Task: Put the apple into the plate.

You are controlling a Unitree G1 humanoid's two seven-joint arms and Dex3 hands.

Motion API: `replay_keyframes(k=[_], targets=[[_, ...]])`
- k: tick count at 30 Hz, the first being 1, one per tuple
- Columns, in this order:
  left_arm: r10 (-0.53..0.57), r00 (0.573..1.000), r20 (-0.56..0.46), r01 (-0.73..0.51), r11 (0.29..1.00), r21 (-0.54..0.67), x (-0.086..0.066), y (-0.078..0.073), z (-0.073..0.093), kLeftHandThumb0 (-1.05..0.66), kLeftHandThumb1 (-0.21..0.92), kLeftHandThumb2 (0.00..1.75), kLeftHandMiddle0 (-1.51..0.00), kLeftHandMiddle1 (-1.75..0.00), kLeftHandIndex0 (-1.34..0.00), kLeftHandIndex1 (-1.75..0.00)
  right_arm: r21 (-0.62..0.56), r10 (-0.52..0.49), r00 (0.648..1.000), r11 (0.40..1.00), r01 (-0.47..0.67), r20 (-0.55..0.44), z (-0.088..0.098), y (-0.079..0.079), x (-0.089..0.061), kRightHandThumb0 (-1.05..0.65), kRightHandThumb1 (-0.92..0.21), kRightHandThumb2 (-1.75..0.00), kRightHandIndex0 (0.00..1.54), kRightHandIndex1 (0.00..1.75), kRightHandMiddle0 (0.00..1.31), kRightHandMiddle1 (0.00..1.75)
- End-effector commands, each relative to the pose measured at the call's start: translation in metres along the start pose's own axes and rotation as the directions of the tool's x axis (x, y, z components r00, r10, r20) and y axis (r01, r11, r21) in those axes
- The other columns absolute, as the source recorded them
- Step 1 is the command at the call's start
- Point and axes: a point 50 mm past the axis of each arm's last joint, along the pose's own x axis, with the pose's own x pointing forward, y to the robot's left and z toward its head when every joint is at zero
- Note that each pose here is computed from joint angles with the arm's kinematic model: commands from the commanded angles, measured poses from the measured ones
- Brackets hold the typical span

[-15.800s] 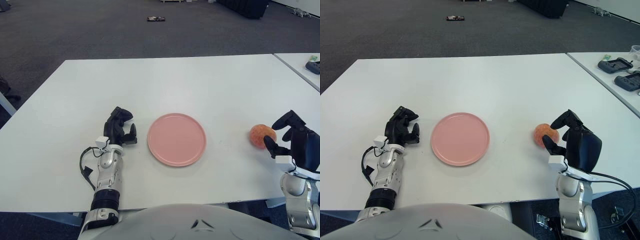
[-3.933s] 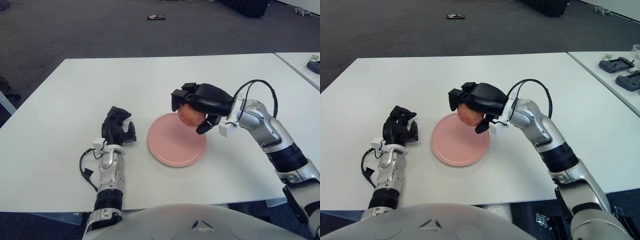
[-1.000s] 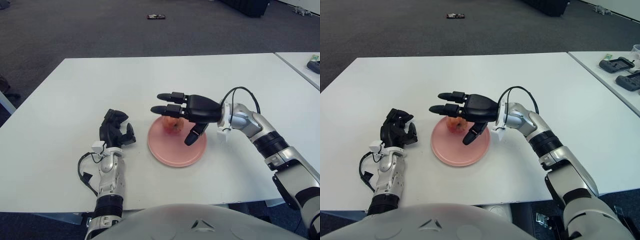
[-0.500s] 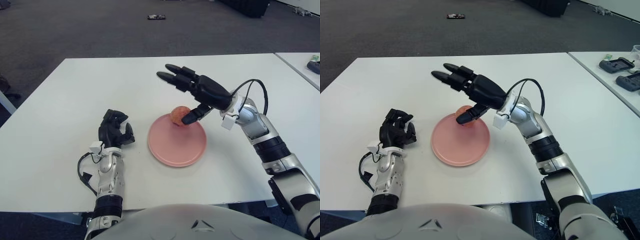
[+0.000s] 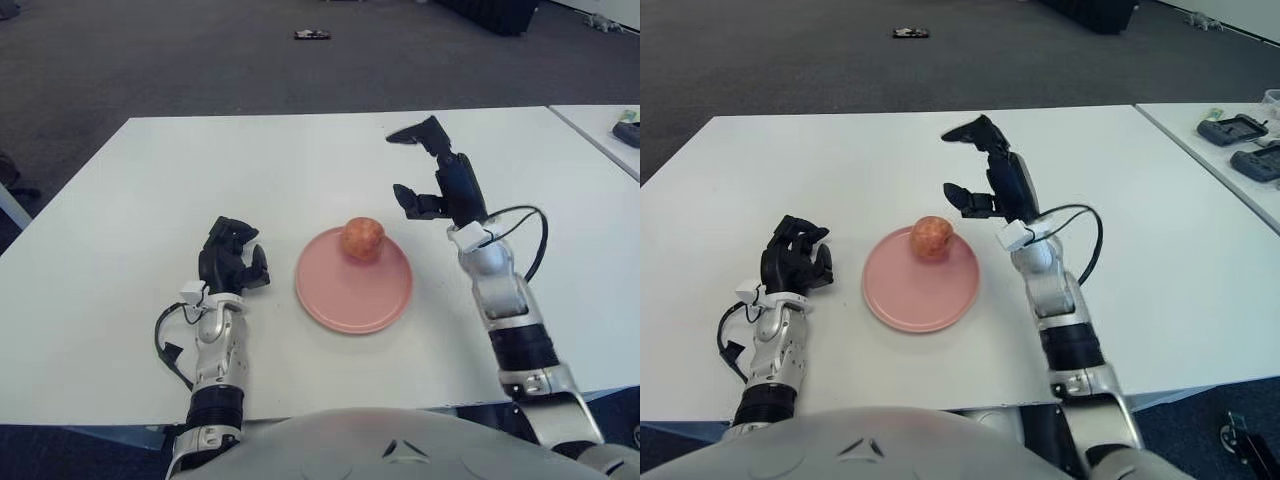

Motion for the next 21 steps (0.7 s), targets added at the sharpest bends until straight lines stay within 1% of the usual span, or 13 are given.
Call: replay_keyframes(k=[1, 3, 6, 9, 13, 18, 21], targets=[[0.028, 0.995, -0.097, -0.028, 1.0, 0.002, -0.008, 0.011, -0.019, -0.01, -0.08, 1.75, -0.93, -1.75, -0.71, -1.65, 0.013, -0.068, 0.997, 0.998, 0.069, -0.045, -0.005, -0.008, 0.002, -0.4, -0.61, -0.96, 0.6, 1.6, 0.38, 1.74], [0.027, 0.995, -0.098, -0.027, 1.0, 0.0, -0.008, 0.011, -0.019, -0.01, -0.08, 1.75, -0.94, -1.75, -0.71, -1.65, 0.013, -0.081, 0.994, 0.997, 0.082, -0.068, -0.012, -0.01, 0.001, -0.4, -0.6, -0.98, 0.7, 1.69, 0.39, 1.74], [0.021, 0.995, -0.095, -0.021, 1.0, 0.0, -0.007, 0.011, -0.019, -0.01, -0.08, 1.75, -0.94, -1.75, -0.71, -1.65, 0.019, -0.11, 0.988, 0.993, 0.113, -0.106, -0.022, -0.012, -0.004, -0.4, -0.59, -0.98, 0.81, 1.73, 0.4, 1.75], [0.012, 0.996, -0.089, -0.011, 1.0, 0.011, -0.007, 0.011, -0.02, -0.01, -0.08, 1.75, -0.94, -1.75, -0.71, -1.65, 0.01, -0.131, 0.978, 0.991, 0.134, -0.161, -0.033, -0.01, -0.014, -0.4, -0.59, -0.99, 0.88, 1.74, 0.4, 1.75], [0.01, 0.996, -0.089, -0.008, 1.0, 0.024, -0.006, 0.011, -0.02, -0.01, -0.08, 1.75, -0.94, -1.75, -0.71, -1.65, -0.016, -0.128, 0.968, 0.992, 0.128, -0.217, -0.045, -0.006, -0.026, -0.4, -0.58, -0.99, 0.92, 1.74, 0.41, 1.75], [0.014, 0.996, -0.093, -0.011, 0.999, 0.037, -0.005, 0.012, -0.02, -0.01, -0.08, 1.75, -0.94, -1.75, -0.71, -1.65, -0.043, -0.109, 0.953, 0.994, 0.101, -0.284, -0.057, -0.004, -0.036, -0.41, -0.58, -0.99, 0.94, 1.75, 0.41, 1.75], [0.014, 0.996, -0.091, -0.01, 0.999, 0.042, -0.005, 0.012, -0.02, -0.01, -0.08, 1.75, -0.93, -1.75, -0.71, -1.65, -0.049, -0.101, 0.945, 0.995, 0.09, -0.31, -0.061, -0.003, -0.04, -0.41, -0.58, -1.0, 0.93, 1.75, 0.41, 1.75]])
